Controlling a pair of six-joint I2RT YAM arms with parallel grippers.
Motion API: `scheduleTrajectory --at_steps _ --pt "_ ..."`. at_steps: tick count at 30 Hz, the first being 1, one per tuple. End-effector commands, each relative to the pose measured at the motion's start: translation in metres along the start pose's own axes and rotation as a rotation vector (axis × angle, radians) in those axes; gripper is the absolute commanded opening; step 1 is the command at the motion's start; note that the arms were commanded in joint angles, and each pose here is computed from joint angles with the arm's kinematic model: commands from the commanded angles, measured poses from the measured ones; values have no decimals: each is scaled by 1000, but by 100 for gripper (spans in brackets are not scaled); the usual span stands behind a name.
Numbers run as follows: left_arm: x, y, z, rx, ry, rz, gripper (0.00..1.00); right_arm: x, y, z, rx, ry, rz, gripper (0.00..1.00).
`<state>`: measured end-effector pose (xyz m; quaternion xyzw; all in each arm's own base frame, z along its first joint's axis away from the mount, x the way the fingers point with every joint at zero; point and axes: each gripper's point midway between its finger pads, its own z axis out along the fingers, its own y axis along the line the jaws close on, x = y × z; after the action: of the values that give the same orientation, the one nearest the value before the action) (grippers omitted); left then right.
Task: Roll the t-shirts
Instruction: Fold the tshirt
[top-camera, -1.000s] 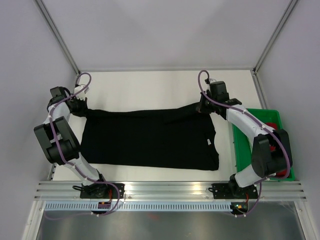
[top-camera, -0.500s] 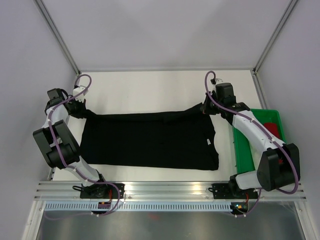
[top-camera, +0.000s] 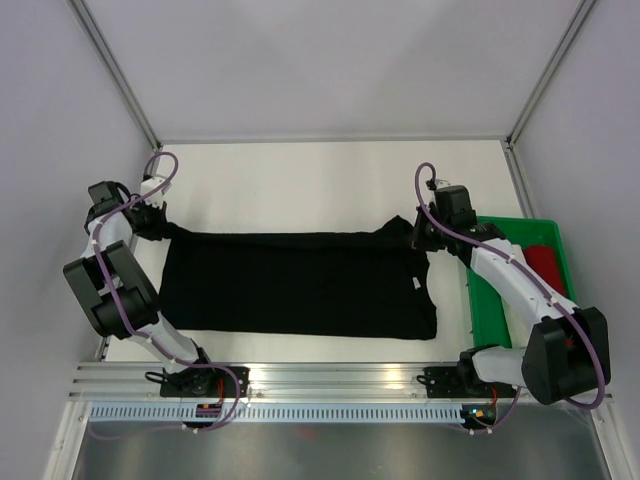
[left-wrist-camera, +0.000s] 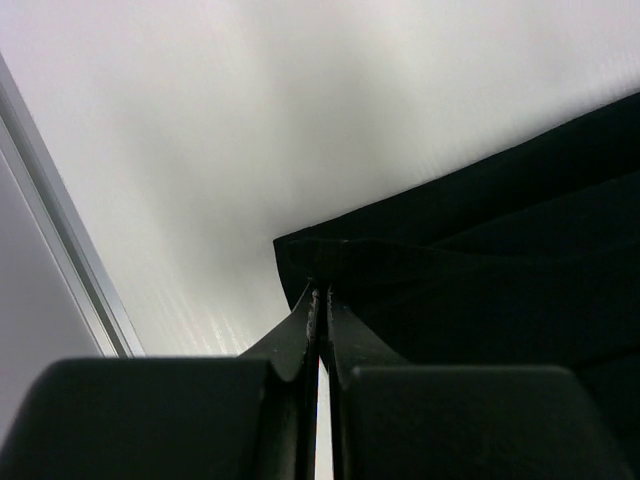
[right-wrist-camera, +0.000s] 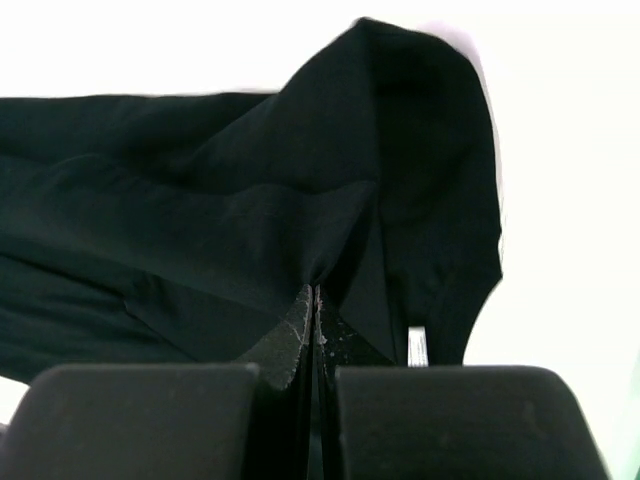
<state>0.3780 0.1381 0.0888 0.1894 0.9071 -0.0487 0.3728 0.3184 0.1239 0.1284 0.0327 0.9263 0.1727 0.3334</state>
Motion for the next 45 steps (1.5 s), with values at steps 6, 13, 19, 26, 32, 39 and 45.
scheduleTrajectory --at_steps 6,13,19,26,32,39,45 --pt "3 -15 -9 28 -40 93 2 27 -13 -14 34 25 46 0" --pt "21 -25 -11 35 -14 122 2 43 -21 -12 55 50 59 0" --pt "21 -4 -17 -5 -18 88 2 40 -24 -19 81 44 41 0" --pt "9 -1 -26 -28 -45 118 2 28 -23 -30 98 23 25 0" --pt "14 -6 -28 -24 -40 132 2 35 -28 -35 119 39 18 0" --pt "38 -13 -14 13 9 106 2 66 -31 -17 88 102 70 0" --pt "50 -10 -9 11 48 121 2 73 -38 -11 116 117 62 0"
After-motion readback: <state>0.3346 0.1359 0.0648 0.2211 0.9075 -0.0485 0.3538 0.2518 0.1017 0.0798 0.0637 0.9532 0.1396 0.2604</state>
